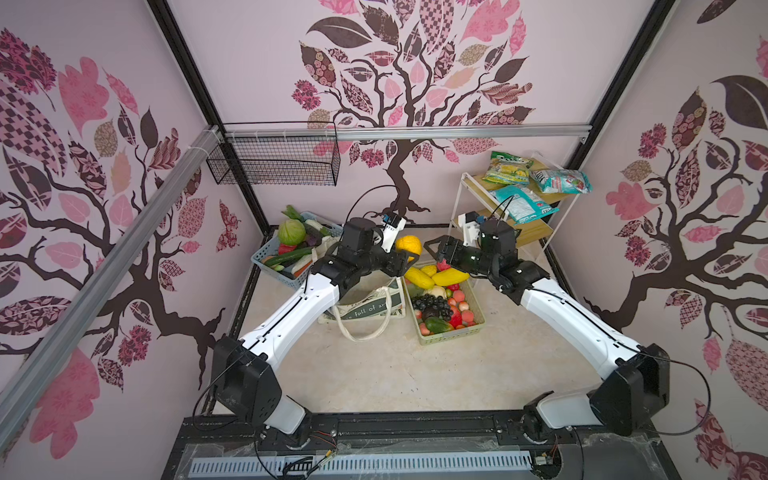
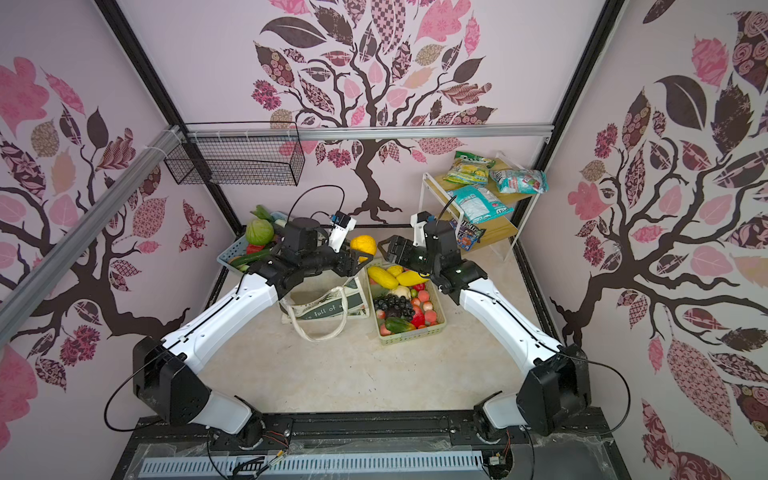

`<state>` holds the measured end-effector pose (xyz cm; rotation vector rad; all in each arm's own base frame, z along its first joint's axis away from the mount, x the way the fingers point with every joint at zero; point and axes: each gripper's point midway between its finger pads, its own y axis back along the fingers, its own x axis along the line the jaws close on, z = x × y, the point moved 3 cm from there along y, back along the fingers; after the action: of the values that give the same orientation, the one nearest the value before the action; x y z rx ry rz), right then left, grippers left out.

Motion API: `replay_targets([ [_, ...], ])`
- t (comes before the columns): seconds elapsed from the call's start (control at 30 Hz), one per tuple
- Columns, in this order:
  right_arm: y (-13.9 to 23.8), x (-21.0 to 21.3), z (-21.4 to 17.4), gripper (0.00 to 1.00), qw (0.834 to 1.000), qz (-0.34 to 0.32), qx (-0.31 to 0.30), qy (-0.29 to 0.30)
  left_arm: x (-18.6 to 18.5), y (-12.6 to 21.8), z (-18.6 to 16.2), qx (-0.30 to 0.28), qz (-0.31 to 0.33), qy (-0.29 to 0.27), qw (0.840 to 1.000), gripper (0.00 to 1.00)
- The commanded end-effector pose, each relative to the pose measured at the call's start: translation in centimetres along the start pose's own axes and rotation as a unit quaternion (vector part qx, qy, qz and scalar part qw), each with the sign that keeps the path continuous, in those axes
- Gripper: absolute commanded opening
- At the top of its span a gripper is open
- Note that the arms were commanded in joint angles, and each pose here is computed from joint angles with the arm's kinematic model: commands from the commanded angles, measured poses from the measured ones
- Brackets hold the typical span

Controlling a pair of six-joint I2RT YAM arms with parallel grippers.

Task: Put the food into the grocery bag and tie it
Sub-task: 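Carry the melon over the bag with the left gripper while the right gripper releases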

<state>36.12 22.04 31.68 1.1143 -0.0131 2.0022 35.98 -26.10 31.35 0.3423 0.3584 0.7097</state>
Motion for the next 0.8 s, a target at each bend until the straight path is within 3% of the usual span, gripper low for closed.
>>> replay_targets([
  [0.0,0.9,0.3,0.5,0.86,1.000,0.000,-0.017,0.000,0.4,0.9,-0.1,-0.008,0.021,0.006,1.000,0.66],
  [0.77,0.2,-7.2,-2.9,0.86,0.996,-0.083,0.004,-0.015,2.6,2.1,-0.6,0.006,0.102,0.031,0.994,0.66],
])
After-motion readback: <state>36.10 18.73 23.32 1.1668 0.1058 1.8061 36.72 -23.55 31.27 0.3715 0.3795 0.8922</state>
